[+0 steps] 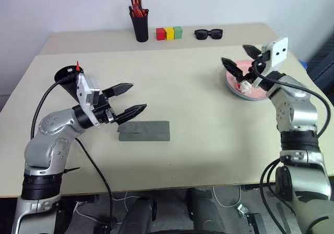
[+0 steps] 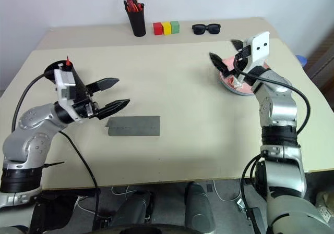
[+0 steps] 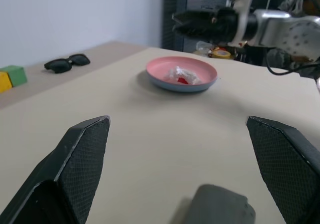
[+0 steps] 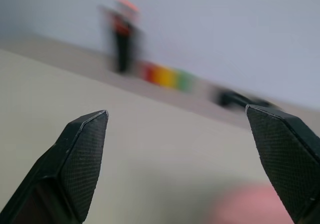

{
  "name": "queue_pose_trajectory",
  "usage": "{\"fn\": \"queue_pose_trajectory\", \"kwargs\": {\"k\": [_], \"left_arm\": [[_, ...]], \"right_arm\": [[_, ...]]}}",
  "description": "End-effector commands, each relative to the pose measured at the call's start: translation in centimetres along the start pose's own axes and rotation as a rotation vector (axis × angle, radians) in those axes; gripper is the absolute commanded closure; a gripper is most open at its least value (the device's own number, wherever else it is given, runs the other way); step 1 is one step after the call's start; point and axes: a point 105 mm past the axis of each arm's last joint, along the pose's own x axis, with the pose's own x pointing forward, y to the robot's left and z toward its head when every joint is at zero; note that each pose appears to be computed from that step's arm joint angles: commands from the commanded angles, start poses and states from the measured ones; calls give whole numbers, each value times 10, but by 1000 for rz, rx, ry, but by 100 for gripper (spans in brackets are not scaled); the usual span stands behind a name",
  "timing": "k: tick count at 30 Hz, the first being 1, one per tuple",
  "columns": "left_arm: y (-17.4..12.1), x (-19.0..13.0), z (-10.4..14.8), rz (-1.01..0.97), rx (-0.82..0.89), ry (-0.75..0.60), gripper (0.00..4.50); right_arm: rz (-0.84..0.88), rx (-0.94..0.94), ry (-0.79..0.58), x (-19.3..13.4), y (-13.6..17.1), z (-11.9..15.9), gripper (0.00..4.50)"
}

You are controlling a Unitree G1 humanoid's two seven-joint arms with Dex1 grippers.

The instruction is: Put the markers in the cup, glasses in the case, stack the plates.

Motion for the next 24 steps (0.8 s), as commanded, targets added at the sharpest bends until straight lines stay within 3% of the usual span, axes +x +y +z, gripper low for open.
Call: {"fn": "queue_pose_trajectory", "kwargs": {"k": [1,3,6,12,18,24], "left_arm": [[-3,-9,16,12,60,-30,0],[-8,-15,13,5,63,-6,0],[-19,-27,6,-37,34,23,0],[-14,-47,-6,9,33,83,0],[0,-60,-21,44,20,117,0],[0,-46,-19,43,36,70,0]], "right_arm": [[329,70,5,-17,54,10,3],[521,62,55,-36,95,4,3],[634,92,142,-52,119,-10,3],[591,233,256,-54,101,-22,3],[582,77,247,-53,107,-22,3],[544,-1,244,-53,100,-23,3]]}}
